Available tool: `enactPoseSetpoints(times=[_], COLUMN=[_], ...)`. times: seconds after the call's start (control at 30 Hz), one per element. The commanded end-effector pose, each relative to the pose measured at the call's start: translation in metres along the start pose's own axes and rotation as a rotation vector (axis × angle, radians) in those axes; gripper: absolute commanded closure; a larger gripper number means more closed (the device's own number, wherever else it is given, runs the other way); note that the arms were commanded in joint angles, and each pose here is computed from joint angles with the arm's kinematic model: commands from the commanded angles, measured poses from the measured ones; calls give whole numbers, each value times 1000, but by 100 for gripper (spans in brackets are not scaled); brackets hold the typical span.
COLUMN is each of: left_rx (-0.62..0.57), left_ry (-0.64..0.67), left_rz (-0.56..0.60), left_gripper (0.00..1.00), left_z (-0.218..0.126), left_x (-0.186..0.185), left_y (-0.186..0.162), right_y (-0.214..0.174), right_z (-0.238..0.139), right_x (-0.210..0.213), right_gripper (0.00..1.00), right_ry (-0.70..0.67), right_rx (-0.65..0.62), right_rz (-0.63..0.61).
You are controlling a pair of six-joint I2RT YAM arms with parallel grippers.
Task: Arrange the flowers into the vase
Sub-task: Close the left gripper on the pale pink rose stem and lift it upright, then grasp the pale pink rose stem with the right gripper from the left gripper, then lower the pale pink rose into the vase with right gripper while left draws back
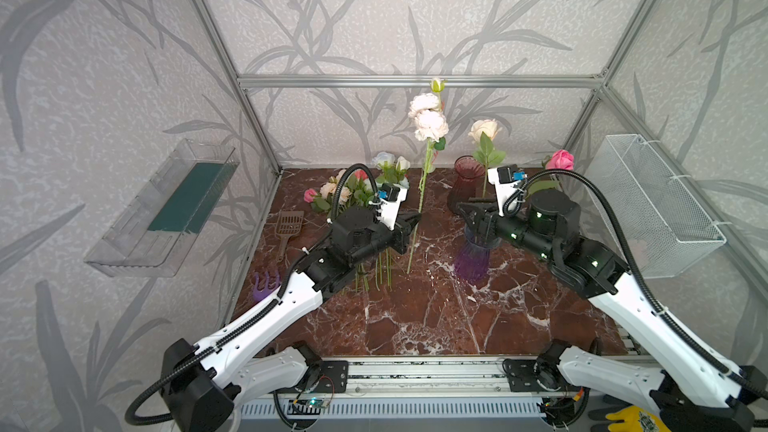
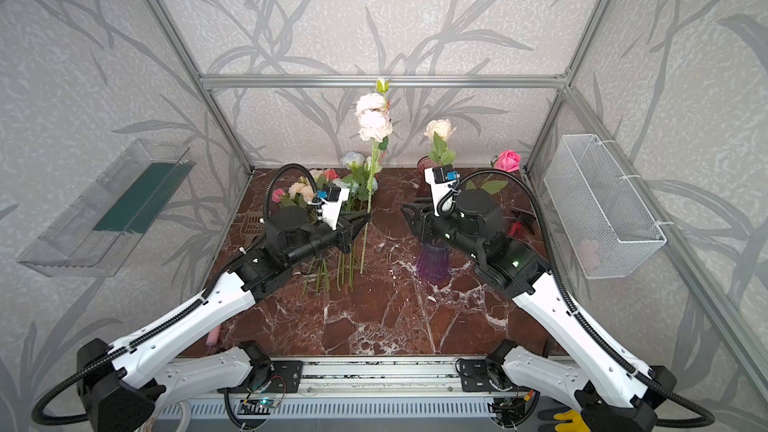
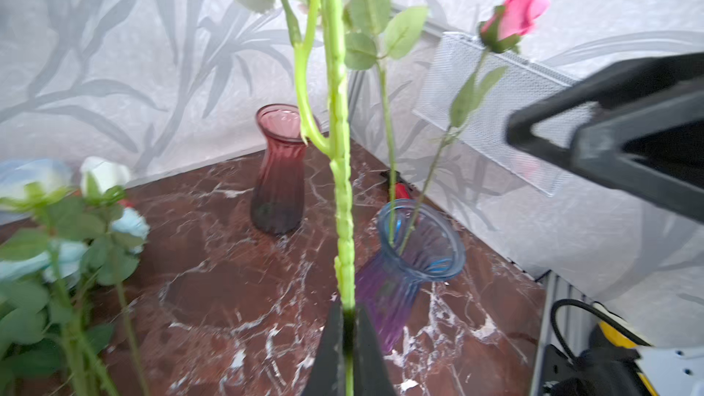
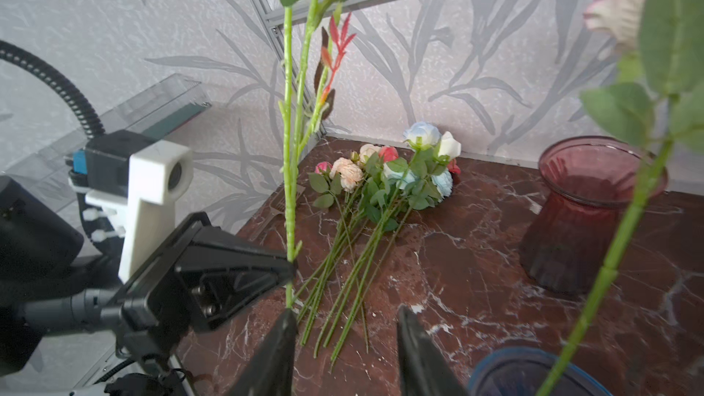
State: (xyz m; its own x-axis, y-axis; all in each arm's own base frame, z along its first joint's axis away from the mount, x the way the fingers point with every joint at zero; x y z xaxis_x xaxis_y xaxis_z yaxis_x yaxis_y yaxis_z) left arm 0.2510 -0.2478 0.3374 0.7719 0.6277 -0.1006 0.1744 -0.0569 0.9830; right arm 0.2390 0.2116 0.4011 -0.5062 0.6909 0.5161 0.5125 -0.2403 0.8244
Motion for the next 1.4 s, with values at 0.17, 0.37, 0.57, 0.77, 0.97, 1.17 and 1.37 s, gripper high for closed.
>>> enactPoseSetpoints(times=[0.17, 0.37, 0.57, 0.77, 0.97, 1.17, 1.37], left_rx=[-79, -73, -69, -70, -56, -76, -156], left_ry=[-93, -90, -85, -75, -57, 59, 362], left_rz=[34, 29, 27, 30, 22, 11, -4], left_gripper=[100, 100, 100, 100, 99, 28, 24], left_z=[-5, -4, -3, -3, -1, -6, -32], left_x=[-22, -22, -21, -20, -17, -2, 34], left_y=[16, 16, 15, 15, 13, 15, 20], right_y=[15, 10, 3, -7, -4, 5, 30], right_z=[32, 40, 49, 59, 53, 38, -7], right_x=[32, 31, 30, 29, 31, 27, 22], right_gripper=[56, 61, 66, 75, 96, 99, 99], right_ry=[166, 164, 175, 188, 186, 125, 21], right_rx=[-16, 1, 25, 54, 35, -8, -133], right_rz=[54, 66, 89, 114, 104, 37, -70])
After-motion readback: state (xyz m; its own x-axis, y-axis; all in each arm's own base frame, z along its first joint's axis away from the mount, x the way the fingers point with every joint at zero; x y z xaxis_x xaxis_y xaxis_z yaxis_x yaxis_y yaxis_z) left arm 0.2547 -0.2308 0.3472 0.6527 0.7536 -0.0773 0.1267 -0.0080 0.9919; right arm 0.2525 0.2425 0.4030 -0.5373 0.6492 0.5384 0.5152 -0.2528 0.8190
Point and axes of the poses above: each gripper's point midway between its finger pads, its own z axis out along the fingers, its own x axis along the line the jaws close on, y = z × x, the point moved 4 cm from there along -z, back along the fingers, and after that the axes turned 10 degrees about z, right-handed, at the moved point
